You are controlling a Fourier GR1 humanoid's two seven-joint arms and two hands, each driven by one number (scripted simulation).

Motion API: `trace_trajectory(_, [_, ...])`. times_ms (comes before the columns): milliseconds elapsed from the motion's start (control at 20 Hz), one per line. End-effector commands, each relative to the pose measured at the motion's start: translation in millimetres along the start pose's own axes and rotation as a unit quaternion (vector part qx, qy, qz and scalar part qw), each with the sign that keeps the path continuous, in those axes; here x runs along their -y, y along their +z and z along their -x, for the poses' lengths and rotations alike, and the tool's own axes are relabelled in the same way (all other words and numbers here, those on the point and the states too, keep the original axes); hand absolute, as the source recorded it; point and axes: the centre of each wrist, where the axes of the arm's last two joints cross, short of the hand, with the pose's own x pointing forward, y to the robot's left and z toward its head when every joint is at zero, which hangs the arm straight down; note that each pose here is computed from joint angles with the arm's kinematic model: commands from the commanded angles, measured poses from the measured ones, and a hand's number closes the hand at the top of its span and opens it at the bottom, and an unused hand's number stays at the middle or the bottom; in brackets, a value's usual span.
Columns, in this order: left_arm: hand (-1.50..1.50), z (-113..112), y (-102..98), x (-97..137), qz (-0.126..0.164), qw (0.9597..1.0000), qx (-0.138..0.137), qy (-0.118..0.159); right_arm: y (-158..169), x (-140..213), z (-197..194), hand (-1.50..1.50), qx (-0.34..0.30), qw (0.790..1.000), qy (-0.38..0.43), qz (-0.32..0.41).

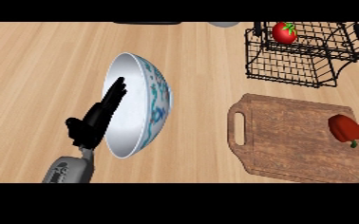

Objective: Pick the tomato from the cutting board and place it in the tiered basket

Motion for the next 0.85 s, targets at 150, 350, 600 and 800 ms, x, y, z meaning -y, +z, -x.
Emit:
trace_trajectory(150, [0.0, 0, 0, 7, 0.001, 1.0, 0.004, 0.004, 21, 77, 12, -1.5, 0.037, 0.982, -0.042, 0.178])
trace_trajectory(350, [0.0, -1, 7, 4, 0.003, 1.0, -0.004, -0.002, 48, 142, 36, -1.5, 0.072, 0.97, -0.111, 0.202])
trace_trajectory(600, [0.0, -10, -5, -10, -0.013, 0.9999, 0.004, -0.005, 98, 215, 83, -1.5, 0.08, 0.971, -0.119, 0.191])
trace_trajectory(800, [0.0, -2, 4, 5, -0.007, 0.9999, 0.011, 0.0, 128, 247, 104, -1.5, 0.063, 0.974, -0.104, 0.19])
